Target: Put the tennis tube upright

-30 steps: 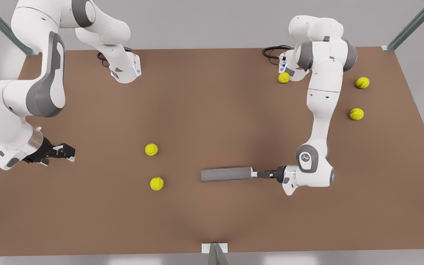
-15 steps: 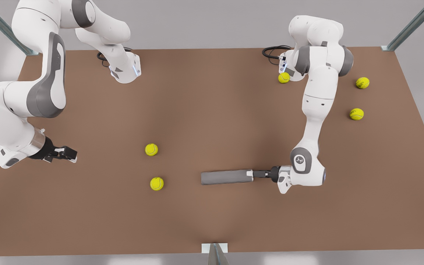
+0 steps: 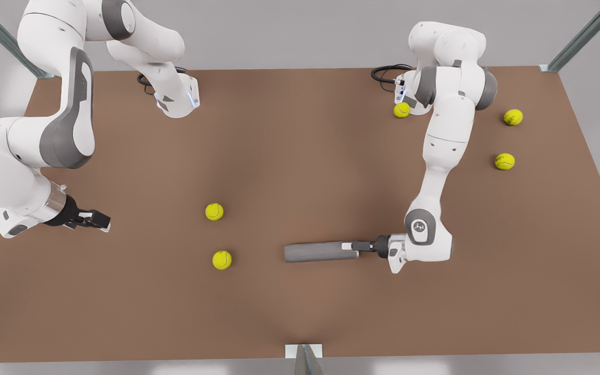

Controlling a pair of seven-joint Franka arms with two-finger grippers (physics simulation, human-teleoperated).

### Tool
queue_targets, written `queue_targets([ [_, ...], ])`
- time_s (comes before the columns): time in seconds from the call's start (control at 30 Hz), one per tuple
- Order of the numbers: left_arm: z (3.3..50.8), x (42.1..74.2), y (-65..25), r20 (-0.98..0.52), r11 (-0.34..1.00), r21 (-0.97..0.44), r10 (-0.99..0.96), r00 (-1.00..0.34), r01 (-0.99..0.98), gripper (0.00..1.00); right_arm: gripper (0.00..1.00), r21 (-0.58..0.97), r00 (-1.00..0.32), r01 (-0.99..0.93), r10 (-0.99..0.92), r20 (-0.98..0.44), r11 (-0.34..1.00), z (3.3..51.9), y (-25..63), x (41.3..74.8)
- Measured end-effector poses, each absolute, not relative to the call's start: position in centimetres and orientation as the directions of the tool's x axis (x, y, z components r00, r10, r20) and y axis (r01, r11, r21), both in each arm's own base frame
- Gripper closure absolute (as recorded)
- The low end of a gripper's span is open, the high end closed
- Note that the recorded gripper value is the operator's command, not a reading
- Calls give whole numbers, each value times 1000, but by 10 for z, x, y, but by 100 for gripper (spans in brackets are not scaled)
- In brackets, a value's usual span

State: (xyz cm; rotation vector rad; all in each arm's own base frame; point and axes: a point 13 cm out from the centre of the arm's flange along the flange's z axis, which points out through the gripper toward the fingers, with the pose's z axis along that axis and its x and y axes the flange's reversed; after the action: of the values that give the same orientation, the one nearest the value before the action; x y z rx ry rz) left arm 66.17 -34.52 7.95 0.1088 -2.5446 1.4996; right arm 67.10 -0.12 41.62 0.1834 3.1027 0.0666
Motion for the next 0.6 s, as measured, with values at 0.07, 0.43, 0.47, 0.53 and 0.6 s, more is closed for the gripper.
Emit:
queue_targets([
  [0.07,77,661,-348,196,481,-862,27,-980,-159,0,0,45,-992,123,125,-30,991,416,-1,671],
  [0.43,98,670,-356,196,390,-903,0,-981,-180,0,0,46,-989,145,146,-28,988,415,0,671],
  [0.47,103,672,-357,195,380,-907,0,-981,-180,0,0,46,-989,147,148,-28,988,415,0,671],
  [0.53,113,673,-360,196,360,-915,3,-981,-182,0,0,46,-988,150,151,-28,988,415,-1,671],
  [0.6,120,673,-362,200,339,-922,5,-980,-187,0,0,46,-988,152,153,-28,987,415,-1,671],
])
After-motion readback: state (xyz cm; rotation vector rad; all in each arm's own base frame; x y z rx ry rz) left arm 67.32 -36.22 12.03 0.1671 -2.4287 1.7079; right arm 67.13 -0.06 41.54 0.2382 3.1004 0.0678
